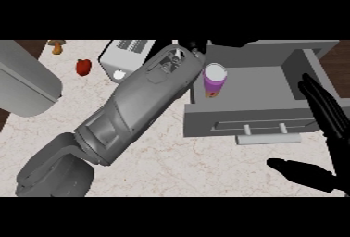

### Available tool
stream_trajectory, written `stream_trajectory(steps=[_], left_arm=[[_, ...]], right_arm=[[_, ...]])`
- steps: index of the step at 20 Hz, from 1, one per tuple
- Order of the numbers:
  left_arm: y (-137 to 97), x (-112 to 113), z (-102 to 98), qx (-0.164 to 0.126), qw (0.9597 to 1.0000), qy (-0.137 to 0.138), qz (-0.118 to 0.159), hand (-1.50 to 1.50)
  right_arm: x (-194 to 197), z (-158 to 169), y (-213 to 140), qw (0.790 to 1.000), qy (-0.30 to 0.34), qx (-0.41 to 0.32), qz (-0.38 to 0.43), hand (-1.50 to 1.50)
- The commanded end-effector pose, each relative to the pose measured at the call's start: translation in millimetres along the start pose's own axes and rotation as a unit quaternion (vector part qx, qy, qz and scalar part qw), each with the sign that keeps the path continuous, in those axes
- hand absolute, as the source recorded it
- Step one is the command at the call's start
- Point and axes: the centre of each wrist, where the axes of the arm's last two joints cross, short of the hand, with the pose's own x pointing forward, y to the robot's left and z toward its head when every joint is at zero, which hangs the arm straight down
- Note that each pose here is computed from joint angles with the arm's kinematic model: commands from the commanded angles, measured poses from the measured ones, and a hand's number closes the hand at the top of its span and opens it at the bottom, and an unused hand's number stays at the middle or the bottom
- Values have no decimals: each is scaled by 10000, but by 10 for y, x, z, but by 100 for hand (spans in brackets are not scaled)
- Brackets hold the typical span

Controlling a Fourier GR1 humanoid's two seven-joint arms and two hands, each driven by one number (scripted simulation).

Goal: Pick up the can, place it into the drawer and close the drawer

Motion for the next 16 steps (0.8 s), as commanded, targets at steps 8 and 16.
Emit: stream_trajectory(steps=[8, 16], left_arm=[[125, 95, -21, -77, 9999, 81, 51, -150], [609, 120, -137, -14, 9999, 140, -30, -150]], right_arm=[[-386, -148, 729, 9902, 315, 447, 1284, -150], [-863, -256, 1161, 9883, 676, 218, 1351, -150]])
